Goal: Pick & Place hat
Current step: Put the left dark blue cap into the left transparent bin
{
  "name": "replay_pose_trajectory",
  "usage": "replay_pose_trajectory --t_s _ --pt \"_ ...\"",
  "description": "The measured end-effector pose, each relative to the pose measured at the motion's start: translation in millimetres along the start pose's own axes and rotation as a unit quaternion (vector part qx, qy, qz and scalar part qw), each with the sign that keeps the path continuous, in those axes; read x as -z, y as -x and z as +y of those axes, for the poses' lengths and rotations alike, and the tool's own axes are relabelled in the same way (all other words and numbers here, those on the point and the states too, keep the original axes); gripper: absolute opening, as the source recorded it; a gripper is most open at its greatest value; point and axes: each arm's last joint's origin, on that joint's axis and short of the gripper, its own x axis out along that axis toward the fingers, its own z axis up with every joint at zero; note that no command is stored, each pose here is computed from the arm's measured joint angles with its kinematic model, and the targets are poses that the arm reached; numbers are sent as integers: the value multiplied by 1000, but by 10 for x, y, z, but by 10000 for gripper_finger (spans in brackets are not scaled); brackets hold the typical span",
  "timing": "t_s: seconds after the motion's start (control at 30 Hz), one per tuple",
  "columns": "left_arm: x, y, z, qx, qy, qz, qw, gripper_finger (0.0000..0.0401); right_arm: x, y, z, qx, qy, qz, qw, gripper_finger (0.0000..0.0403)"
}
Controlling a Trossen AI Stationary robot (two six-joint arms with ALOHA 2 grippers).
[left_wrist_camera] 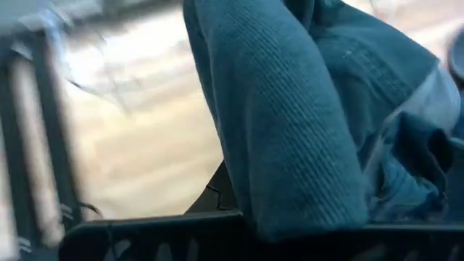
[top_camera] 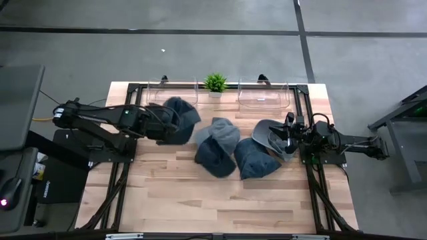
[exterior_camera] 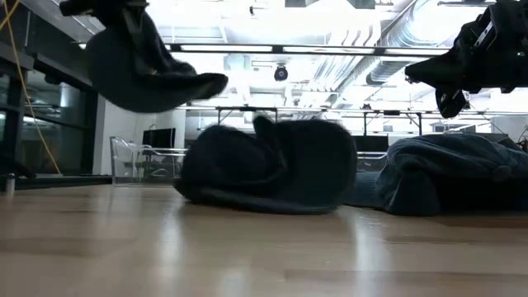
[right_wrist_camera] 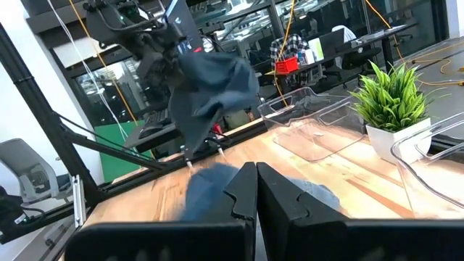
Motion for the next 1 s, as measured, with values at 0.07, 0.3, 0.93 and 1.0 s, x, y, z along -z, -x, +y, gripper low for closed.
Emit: replay_pose_trajectory --t_s 0.07,0.3,0.93,1.0 --pt "-57 56 27 -3 -9 -40 999 0 1 0 0 0 0 0 1000 1" --pt "-164 127 132 -42 -31 -195 979 0 5 0 -2 1 0 3 1000 1" --pt "-704 -163 255 -148 -80 -213 962 0 5 0 -2 1 0 2 1000 1" --pt "-770 -198 268 -147 -85 -205 964 0 5 0 -2 1 0 2 1000 1"
